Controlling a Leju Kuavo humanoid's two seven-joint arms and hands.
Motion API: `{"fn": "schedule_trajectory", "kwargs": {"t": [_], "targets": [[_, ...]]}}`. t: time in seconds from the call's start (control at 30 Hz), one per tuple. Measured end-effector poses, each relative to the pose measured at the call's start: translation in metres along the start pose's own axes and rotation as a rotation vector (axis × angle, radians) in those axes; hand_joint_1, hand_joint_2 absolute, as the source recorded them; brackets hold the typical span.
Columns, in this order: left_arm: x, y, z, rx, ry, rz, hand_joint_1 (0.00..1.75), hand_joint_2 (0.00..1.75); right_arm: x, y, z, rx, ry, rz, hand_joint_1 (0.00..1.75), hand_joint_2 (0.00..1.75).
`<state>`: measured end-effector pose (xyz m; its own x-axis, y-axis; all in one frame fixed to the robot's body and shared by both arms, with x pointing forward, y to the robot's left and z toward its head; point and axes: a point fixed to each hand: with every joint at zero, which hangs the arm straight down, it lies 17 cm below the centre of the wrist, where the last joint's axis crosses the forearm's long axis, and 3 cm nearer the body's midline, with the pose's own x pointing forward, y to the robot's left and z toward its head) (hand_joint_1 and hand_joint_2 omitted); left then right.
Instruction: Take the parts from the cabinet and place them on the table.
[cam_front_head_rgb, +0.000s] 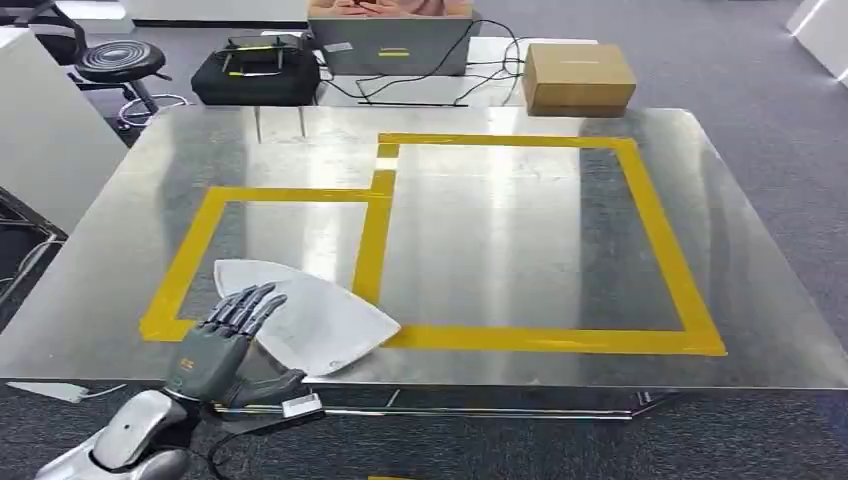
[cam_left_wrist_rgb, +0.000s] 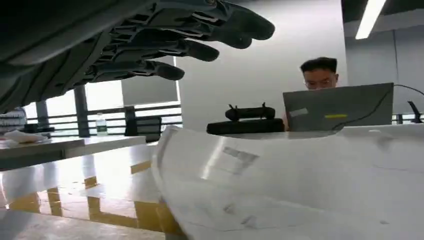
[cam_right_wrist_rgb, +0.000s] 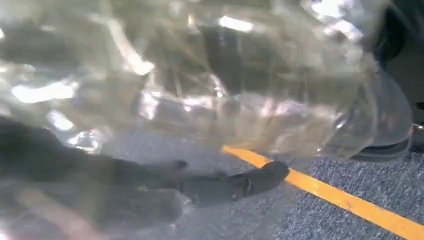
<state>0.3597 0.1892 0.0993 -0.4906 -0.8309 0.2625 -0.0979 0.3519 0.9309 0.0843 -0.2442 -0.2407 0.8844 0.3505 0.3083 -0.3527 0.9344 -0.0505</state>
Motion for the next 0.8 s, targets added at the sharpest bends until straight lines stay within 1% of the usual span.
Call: {"fn": "schedule_trajectory", "kwargs": {"t": [0.17,0.4,0.8], "targets": [[-0.008,-0.002,0.009,-0.019,0.02,-0.018,0.0,0.0,0.002,0.0,0.001,-0.009,-0.001,-0.013,0.0,0.0],[-0.01,-0.006,0.014,-0.039,0.036,-0.028,0.0,0.0,-0.002,-0.001,0.001,-0.017,0.009,-0.026,0.0,0.0],[-0.022,-0.002,0.017,-0.043,0.062,-0.056,0.0,0.0,-0.001,-0.003,0.001,-0.021,0.014,-0.031,0.0,0.0]]}}
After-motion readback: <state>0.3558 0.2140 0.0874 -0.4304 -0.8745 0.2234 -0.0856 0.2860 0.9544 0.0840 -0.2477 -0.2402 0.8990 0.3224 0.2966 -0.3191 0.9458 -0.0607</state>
